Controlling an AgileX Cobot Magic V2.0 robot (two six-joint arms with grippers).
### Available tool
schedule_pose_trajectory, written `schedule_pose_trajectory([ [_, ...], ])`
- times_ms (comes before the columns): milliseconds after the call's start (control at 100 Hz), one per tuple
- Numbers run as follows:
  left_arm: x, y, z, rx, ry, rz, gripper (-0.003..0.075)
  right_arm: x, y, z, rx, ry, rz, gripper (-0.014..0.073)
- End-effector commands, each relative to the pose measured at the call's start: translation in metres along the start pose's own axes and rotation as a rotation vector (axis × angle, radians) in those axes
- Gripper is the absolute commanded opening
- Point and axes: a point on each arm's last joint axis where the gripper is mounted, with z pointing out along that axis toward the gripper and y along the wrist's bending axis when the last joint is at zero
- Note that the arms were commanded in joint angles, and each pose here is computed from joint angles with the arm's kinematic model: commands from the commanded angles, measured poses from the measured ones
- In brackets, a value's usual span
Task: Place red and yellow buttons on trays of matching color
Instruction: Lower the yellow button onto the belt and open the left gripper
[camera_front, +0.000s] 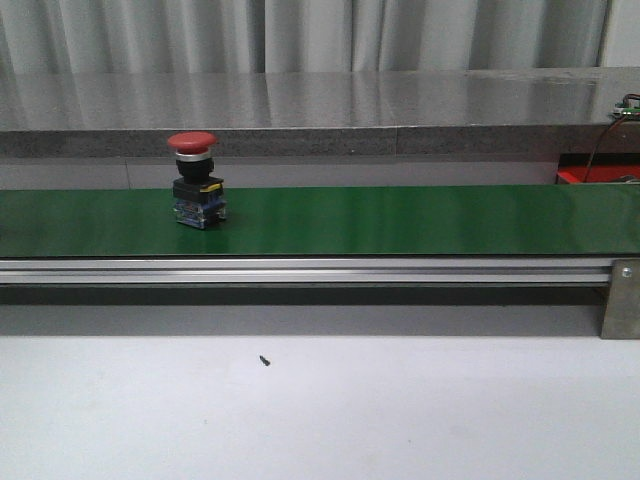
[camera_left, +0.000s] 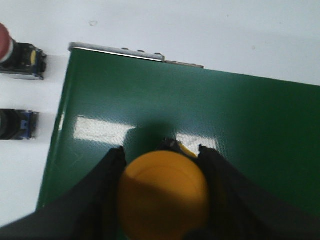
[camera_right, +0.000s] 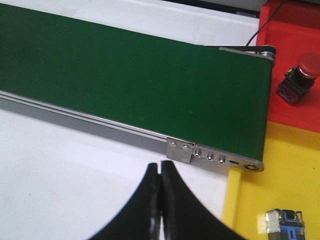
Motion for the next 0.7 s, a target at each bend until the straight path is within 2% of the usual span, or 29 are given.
schedule_pose_trajectory([
  [0, -0.011, -0.009, -0.017, 0.019, -0.101, 0.027, 0.0090, -0.012, 0.000, -0.006, 0.012, -0.088, -0.001, -0.0096],
  [80, -0.011, -0.013, -0.016, 0.027, -0.099, 0.049, 0.0209, -0.012, 0.000, -0.006, 0.012, -0.088, -0.001, -0.0096],
  [120, -0.011, -0.016, -0.016, 0.030, -0.099, 0.058, 0.0312, -0.012, 0.000, -0.006, 0.012, -0.088, -0.001, -0.0096],
  [130, -0.011, -0.017, -0.016, 0.031, -0.099, 0.059, 0.0312, -0.012, 0.000, -0.006, 0.012, -0.088, -0.001, -0.0096],
  [230, -0.011, -0.020, -0.018, 0.036, -0.105, 0.067, 0.0537, -0.012, 0.000, -0.006, 0.012, -0.088, -0.001, -0.0096],
  [300, -0.012, -0.024, -0.022, 0.040, -0.115, 0.075, 0.0629, -0.012, 0.000, -0.006, 0.012, -0.088, -0.001, -0.0096],
  [350, -0.012, -0.025, -0.029, 0.042, -0.134, 0.077, 0.0654, -0.012, 0.000, -0.006, 0.012, -0.088, -0.001, -0.0096],
  [460, -0.013, -0.028, -0.048, 0.046, -0.188, 0.085, 0.0655, -0.012, 0.000, -0.006, 0.012, -0.088, -0.001, -0.0096],
  [690, -0.004, -0.044, -0.120, 0.074, -0.361, 0.160, 0.0649, -0.012, 0.000, -0.006, 0.012, -0.088, -0.001, -0.0096],
])
